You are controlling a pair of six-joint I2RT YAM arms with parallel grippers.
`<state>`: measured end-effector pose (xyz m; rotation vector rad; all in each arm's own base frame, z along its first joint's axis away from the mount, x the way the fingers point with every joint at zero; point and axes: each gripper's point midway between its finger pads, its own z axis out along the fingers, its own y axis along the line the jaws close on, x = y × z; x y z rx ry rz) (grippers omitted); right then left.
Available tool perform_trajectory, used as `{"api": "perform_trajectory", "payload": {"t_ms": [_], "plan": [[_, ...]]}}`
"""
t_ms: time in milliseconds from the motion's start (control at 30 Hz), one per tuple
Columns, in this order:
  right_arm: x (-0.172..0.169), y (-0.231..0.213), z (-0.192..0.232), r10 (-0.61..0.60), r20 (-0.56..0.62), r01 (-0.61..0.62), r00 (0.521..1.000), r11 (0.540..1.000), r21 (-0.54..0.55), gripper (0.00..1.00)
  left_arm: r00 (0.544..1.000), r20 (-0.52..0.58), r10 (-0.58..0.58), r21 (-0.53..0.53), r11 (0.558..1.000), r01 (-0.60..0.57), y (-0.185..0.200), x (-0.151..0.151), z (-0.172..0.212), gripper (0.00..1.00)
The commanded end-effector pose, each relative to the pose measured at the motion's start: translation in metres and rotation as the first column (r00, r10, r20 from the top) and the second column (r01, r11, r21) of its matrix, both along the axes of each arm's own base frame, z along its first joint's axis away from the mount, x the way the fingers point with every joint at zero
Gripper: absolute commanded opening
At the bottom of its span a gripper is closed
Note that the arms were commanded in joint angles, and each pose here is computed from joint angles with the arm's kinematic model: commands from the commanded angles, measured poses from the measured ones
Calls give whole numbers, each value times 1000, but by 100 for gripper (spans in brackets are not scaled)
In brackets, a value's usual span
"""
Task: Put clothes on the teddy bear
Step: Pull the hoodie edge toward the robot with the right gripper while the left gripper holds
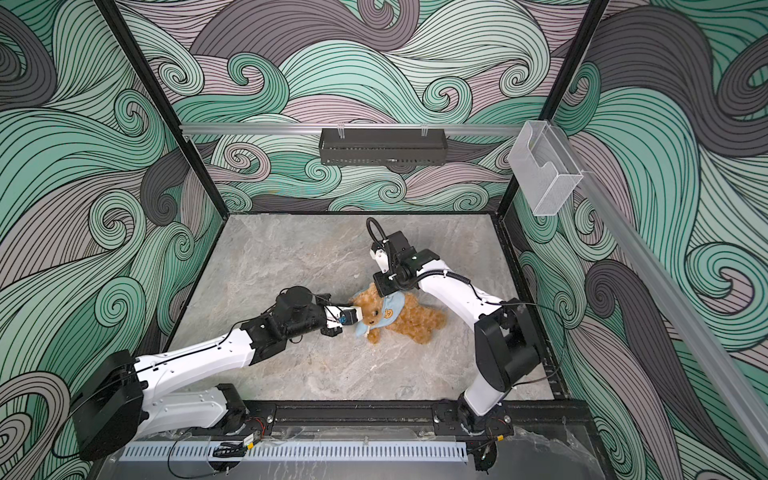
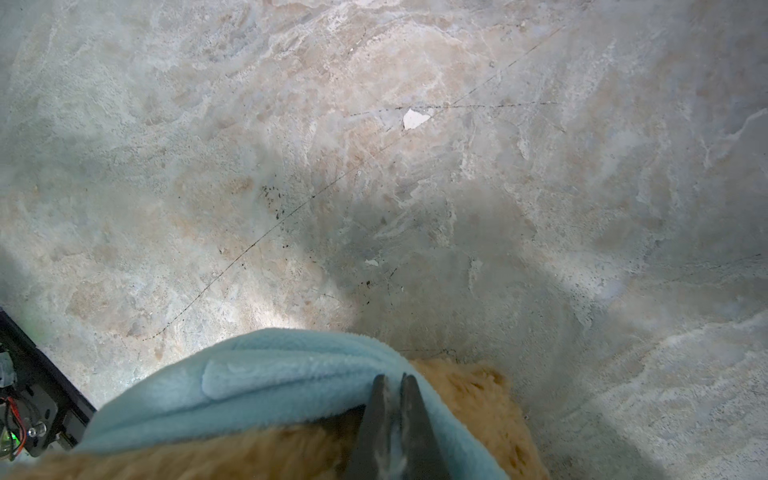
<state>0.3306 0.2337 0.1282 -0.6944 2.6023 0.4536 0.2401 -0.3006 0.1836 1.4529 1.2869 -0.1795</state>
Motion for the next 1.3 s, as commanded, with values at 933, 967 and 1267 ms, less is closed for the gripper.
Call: {"api": "perform_trajectory", "payload": {"t_ms": [933, 967, 1267], "plan": [[-91, 82, 47, -64, 279, -109, 958, 818, 565, 59, 79, -993, 85, -67, 138, -988, 46, 56, 15, 0], [-92, 85, 42, -67, 273, -103, 960, 820, 563, 61, 73, -994, 79, -62, 142, -988, 44, 55, 15, 0], [-65, 85, 15, -174, 260, 31, 950, 880, 474, 50, 63, -996, 56, -53, 173, -984, 35, 55, 21, 0]]}}
